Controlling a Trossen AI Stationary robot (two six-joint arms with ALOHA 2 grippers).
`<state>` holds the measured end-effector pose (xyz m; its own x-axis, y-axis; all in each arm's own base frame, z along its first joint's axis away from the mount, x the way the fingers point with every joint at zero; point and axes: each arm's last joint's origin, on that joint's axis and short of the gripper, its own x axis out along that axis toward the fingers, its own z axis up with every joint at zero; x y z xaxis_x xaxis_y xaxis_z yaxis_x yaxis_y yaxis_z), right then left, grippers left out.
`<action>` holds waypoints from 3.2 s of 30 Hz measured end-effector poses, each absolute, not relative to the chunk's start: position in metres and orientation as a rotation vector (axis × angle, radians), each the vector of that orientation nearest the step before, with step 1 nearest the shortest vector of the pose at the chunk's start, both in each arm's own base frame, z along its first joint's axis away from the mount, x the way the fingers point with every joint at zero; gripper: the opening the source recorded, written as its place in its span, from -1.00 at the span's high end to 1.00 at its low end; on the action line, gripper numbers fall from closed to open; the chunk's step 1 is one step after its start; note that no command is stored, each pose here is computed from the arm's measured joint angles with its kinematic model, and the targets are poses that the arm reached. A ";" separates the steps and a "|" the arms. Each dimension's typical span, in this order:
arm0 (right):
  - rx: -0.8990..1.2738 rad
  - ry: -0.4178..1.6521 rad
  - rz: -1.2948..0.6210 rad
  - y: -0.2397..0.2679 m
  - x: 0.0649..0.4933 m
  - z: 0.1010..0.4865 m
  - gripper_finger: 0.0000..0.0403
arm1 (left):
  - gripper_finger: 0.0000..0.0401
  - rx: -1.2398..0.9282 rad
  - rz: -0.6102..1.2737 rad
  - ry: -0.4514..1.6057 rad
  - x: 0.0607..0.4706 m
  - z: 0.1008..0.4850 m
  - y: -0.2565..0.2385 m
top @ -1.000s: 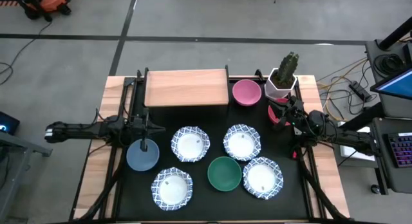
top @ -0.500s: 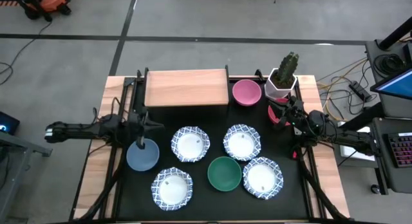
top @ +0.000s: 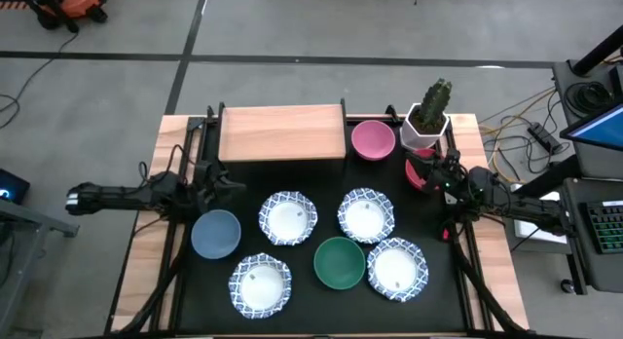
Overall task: Place and stack bowls onto a shelf
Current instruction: Put the white patterned bowl on the shelf
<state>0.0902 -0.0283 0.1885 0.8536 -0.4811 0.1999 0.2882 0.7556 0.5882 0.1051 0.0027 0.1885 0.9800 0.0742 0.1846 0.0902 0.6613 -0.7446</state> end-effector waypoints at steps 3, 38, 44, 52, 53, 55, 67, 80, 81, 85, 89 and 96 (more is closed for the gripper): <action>0.488 -0.316 -0.341 -0.026 0.091 0.190 0.86 | 1.00 -0.815 -0.002 -0.198 0.107 0.188 0.003; 0.390 0.230 -0.177 -0.019 0.167 0.261 0.86 | 1.00 -0.319 0.019 -0.382 0.143 0.311 0.003; 0.361 0.391 -0.135 -0.008 0.195 0.267 0.86 | 1.00 -0.240 0.242 0.023 0.156 0.332 0.008; 0.276 0.750 -0.164 -0.008 0.224 0.272 0.86 | 1.00 -0.095 0.312 0.242 0.178 0.330 0.010; 0.260 0.817 -0.168 -0.008 0.225 0.271 0.86 | 1.00 -0.083 0.311 0.250 0.180 0.330 0.010; 0.251 0.913 -0.179 -0.008 0.231 0.270 0.86 | 1.00 -0.062 0.310 0.265 0.183 0.327 0.010; 0.084 1.248 -0.144 -0.010 0.267 0.242 0.84 | 1.00 -0.024 0.349 0.318 0.179 0.317 0.011; 0.041 1.242 -0.241 -0.024 0.264 0.224 0.16 | 1.00 -0.045 0.355 0.352 0.179 0.312 0.011; 0.028 1.248 -0.252 -0.025 0.263 0.220 0.11 | 1.00 -0.045 0.355 0.352 0.179 0.312 0.011; 0.038 1.243 -0.277 -0.029 0.259 0.203 0.03 | 1.00 -0.046 0.356 0.352 0.179 0.312 0.011; 0.060 1.248 -0.306 -0.036 0.254 0.192 0.06 | 1.00 -0.046 0.356 0.354 0.179 0.311 0.011; 0.089 1.237 -0.330 -0.040 0.248 0.177 0.26 | 1.00 -0.049 0.357 0.363 0.179 0.307 0.011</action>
